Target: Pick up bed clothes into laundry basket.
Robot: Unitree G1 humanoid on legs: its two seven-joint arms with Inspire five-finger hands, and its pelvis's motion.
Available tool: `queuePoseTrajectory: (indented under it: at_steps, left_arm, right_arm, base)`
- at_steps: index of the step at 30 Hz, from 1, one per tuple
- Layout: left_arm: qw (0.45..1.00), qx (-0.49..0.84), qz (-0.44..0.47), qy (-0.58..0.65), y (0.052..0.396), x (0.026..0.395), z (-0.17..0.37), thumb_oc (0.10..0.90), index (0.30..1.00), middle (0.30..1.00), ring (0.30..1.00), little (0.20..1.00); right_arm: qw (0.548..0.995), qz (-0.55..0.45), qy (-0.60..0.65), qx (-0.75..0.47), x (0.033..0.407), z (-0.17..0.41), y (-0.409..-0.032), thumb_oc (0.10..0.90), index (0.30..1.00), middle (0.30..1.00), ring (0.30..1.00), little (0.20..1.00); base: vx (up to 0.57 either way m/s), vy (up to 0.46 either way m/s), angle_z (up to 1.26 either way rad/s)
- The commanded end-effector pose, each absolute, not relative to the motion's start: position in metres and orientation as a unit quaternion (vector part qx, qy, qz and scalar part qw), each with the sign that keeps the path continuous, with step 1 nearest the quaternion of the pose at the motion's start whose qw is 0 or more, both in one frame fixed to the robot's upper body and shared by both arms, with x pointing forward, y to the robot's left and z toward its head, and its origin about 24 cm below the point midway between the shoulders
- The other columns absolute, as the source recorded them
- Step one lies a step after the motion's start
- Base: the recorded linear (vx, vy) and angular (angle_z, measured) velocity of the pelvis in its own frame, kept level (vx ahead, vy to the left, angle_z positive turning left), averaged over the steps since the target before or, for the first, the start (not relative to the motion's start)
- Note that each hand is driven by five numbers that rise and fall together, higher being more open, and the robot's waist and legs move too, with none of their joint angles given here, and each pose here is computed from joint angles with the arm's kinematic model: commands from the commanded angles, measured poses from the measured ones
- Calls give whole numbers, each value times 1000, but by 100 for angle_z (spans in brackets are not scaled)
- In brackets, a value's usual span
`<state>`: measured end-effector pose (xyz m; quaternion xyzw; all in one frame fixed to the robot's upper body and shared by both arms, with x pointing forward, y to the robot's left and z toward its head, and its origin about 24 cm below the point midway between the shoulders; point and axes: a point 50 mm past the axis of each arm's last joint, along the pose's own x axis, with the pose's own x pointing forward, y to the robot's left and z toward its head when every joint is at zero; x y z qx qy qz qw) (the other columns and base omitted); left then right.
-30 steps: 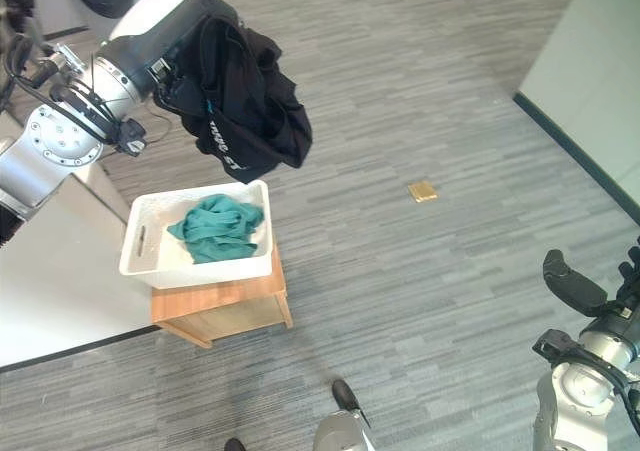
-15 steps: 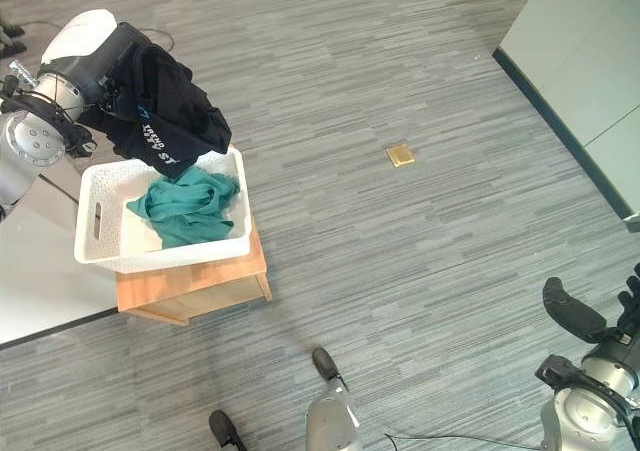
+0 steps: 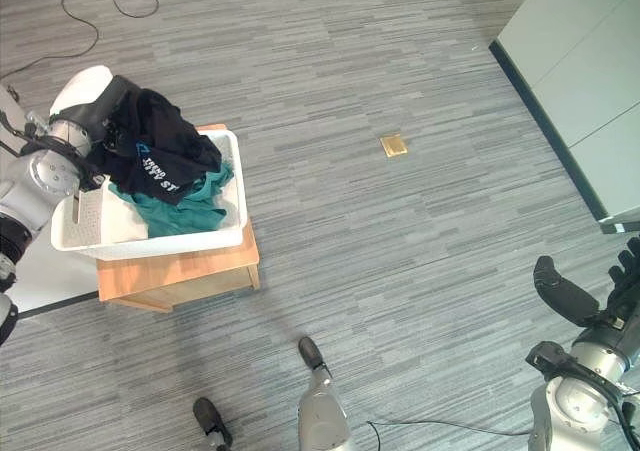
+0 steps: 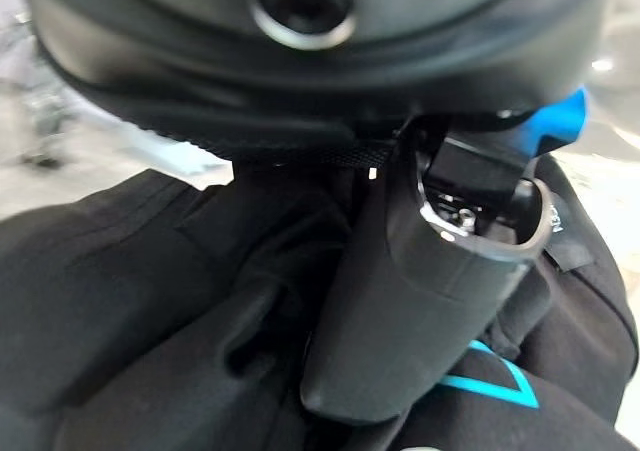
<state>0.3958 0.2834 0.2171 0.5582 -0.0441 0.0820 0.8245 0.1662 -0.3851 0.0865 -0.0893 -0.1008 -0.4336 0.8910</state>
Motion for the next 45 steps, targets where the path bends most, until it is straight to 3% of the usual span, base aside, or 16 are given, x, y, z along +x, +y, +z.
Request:
queuePoseTrajectory:
  at_steps: [1, 13, 14, 21, 29, 30, 34, 35, 38, 43, 45]
  left_arm:
    - [819, 517, 219, -118, 311, 385, 289, 400, 300, 300, 300, 300]
    - [823, 488, 290, -15, 371, 359, 266, 400, 300, 300, 300, 300]
    - [831, 475, 290, 8, 376, 357, 257, 800, 900, 900, 900, 900]
    - [844, 454, 282, -37, 367, 361, 276, 800, 900, 900, 900, 900]
    - [815, 471, 247, -229, 327, 351, 361, 800, 900, 900, 900, 900]
    - [789, 479, 238, -301, 311, 337, 387, 800, 900, 900, 900, 900]
    - [734, 495, 222, -408, 285, 306, 414, 800, 900, 900, 900, 900]
    - [698, 510, 229, -448, 280, 287, 418, 800, 900, 900, 900, 900]
    - [690, 487, 223, -487, 278, 269, 397, 800, 900, 900, 900, 900]
    - [751, 368, 225, -500, 296, 240, 325, 800, 900, 900, 900, 900]
    - [826, 249, 177, -473, 289, 237, 270, 800, 900, 900, 900, 900]
  right_arm:
    - [856, -445, -245, -100, 164, 143, -392, 800, 900, 900, 900, 900]
    - [860, -430, -250, -119, 157, 150, -389, 800, 900, 900, 900, 900]
    - [861, -426, -251, -121, 156, 151, -386, 800, 900, 900, 900, 900]
    - [862, -417, -259, -129, 158, 153, -378, 800, 900, 900, 900, 900]
    - [863, -409, -260, -140, 165, 158, -379, 800, 900, 900, 900, 900]
    - [864, -414, -249, -142, 164, 154, -382, 800, 900, 900, 900, 900]
    - [861, -433, -219, -151, 158, 144, -390, 800, 900, 900, 900, 900]
    - [859, -444, -203, -154, 154, 138, -395, 800, 900, 900, 900, 900]
    - [857, -454, -189, -156, 147, 131, -398, 800, 900, 900, 900, 900]
    - [859, -442, -199, -167, 150, 139, -398, 800, 900, 900, 900, 900]
    - [863, -432, -220, -140, 156, 139, -390, 800, 900, 900, 900, 900]
  base:
    - [35, 19, -3]
    - [34, 14, -16]
    - [36, 39, -12]
    - [18, 20, -6]
    - [-2, -26, 12]
    - [14, -84, 37]
    - [-2, -64, 34]
    - [-48, -81, 28]
    - [-39, -46, 26]
    - [-8, -2, 3]
    - [-6, 4, 2]
